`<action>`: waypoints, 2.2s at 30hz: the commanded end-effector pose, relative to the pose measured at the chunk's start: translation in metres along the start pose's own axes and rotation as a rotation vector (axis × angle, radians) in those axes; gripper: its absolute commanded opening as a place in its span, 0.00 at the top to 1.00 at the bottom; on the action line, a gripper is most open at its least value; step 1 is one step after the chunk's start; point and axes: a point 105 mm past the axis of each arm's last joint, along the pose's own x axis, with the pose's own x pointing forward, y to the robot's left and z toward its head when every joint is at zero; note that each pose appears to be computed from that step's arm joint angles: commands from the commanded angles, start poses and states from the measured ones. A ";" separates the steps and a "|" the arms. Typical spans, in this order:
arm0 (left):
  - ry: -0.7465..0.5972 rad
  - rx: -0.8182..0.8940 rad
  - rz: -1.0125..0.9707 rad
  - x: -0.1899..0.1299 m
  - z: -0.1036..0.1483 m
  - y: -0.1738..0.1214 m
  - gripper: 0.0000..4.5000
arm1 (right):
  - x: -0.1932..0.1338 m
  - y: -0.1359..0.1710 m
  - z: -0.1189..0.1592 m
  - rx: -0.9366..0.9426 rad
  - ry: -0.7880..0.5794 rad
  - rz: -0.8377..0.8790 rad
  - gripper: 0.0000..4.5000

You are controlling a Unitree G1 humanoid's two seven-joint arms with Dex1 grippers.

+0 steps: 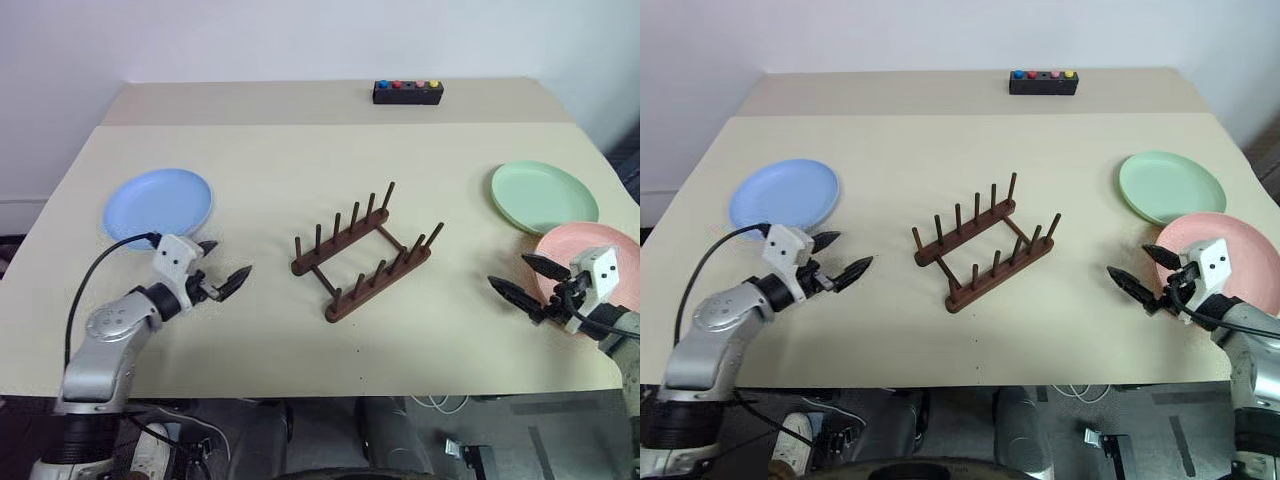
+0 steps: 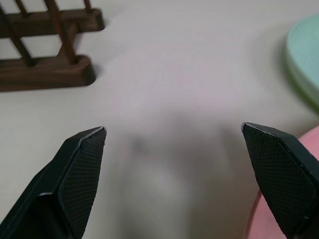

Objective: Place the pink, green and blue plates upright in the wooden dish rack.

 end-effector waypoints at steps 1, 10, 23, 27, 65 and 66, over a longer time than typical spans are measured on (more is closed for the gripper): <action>-0.027 0.014 -0.047 -0.003 0.010 -0.005 0.00 | -0.007 -0.005 0.023 -0.053 -0.046 -0.011 0.01; -0.030 0.008 -0.063 0.004 0.011 -0.014 0.00 | -0.002 0.000 0.024 -0.058 -0.049 0.009 0.01; 0.044 -0.068 -0.297 -0.007 -0.002 -0.064 0.00 | 0.002 0.035 0.037 -0.067 -0.062 0.124 0.01; 0.087 0.003 -0.427 0.008 -0.010 -0.104 0.00 | 0.007 0.050 0.033 -0.078 -0.036 0.164 0.01; 0.047 0.232 -0.641 0.075 -0.006 -0.111 0.83 | -0.008 0.115 0.013 -0.003 -0.039 0.123 0.00; 0.042 0.244 -0.658 0.079 -0.004 -0.109 0.83 | -0.008 0.116 0.012 -0.003 -0.036 0.126 0.00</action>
